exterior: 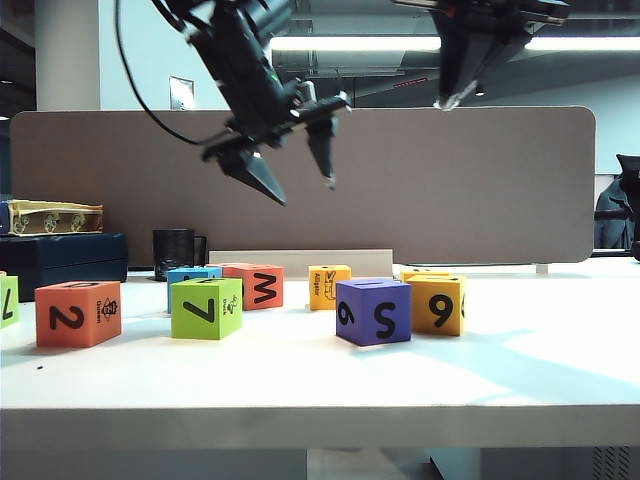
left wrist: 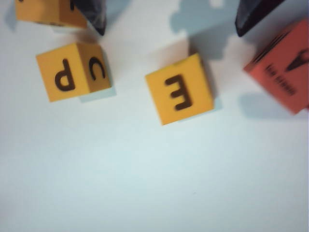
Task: Select the appropriate blocks from the scattered letter blocks on the table and arrange them in a row to spell out "DEEP".
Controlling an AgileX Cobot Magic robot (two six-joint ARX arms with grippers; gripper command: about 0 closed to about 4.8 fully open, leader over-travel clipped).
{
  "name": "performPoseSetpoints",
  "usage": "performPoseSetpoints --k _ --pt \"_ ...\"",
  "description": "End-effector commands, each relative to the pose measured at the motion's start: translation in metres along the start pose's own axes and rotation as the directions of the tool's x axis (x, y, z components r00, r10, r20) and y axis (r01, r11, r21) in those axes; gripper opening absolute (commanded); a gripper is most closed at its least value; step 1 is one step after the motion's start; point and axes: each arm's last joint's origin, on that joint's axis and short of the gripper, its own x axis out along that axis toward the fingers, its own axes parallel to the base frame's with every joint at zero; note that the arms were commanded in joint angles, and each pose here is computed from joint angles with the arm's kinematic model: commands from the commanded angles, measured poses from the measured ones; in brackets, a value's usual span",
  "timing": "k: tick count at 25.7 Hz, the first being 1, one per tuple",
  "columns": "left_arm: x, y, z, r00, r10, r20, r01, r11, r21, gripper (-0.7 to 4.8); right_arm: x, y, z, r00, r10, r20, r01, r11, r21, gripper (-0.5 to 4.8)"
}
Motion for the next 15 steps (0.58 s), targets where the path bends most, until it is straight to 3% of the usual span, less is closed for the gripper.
performPoseSetpoints --k 1,6,15 --pt "0.015 -0.006 0.0 0.999 0.008 0.047 -0.008 1.0 0.005 3.36 -0.003 -0.005 0.0 0.999 -0.051 -0.004 0.05 0.999 -0.009 -0.01" --pt "0.047 -0.004 -0.011 0.994 0.09 0.057 -0.088 0.996 -0.033 3.37 -0.003 -0.006 -0.001 0.998 -0.057 -0.015 0.056 0.998 -0.022 -0.01" --pt "0.075 0.0 -0.023 0.995 0.095 0.026 -0.091 0.989 -0.117 3.51 -0.003 -0.006 -0.001 0.998 -0.056 -0.014 0.056 0.998 -0.021 -0.01"
